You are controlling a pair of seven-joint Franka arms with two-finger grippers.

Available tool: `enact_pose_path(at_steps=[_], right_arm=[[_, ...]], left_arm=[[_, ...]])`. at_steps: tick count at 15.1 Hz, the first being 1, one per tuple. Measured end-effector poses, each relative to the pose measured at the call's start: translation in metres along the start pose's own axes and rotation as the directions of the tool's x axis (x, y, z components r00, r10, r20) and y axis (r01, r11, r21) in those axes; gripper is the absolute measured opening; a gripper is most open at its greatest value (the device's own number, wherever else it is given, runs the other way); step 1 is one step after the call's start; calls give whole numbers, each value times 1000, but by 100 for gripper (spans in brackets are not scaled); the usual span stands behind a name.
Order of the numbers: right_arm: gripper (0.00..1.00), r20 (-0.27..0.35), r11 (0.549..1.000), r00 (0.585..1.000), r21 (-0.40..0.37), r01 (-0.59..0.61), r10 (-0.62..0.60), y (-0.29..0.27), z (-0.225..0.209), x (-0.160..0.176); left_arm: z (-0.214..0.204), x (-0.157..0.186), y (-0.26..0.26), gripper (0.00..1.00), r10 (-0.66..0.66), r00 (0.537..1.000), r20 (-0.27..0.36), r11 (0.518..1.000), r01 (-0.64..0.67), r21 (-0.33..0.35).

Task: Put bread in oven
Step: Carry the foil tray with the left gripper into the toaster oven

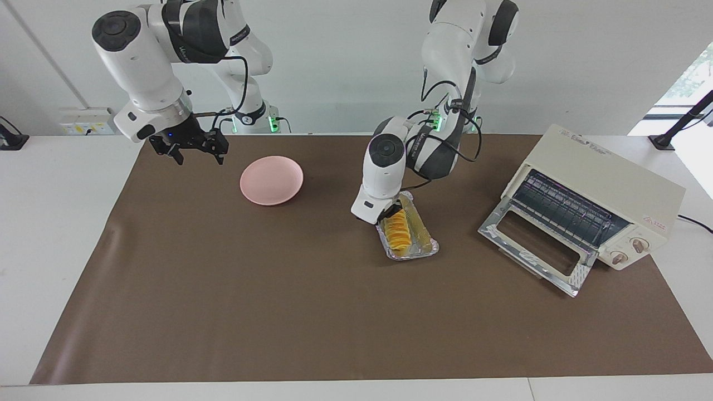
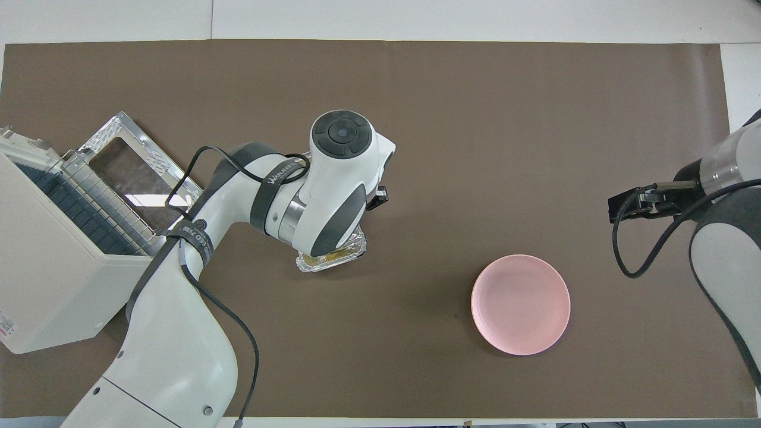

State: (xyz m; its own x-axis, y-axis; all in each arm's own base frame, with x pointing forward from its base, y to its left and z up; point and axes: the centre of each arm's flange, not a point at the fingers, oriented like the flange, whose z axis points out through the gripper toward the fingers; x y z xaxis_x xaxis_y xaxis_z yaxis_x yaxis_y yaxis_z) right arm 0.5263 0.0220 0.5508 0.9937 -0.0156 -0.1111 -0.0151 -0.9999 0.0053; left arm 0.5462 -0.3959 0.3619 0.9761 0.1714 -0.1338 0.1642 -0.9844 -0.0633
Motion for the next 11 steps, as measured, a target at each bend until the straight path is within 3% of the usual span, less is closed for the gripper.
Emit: enact_pose_path(at_steps=[6,11], right_arm=[[100,-1,1000,1000,0,1,-1,0,0,0],[100,-2,1000,1000,0,1,-1,-1,-1,0]], left_arm=[[-50,97,-133,2,-250,968,14,968,249,41],[-50,130,-218,2,-395,919,24,914,390,113]])
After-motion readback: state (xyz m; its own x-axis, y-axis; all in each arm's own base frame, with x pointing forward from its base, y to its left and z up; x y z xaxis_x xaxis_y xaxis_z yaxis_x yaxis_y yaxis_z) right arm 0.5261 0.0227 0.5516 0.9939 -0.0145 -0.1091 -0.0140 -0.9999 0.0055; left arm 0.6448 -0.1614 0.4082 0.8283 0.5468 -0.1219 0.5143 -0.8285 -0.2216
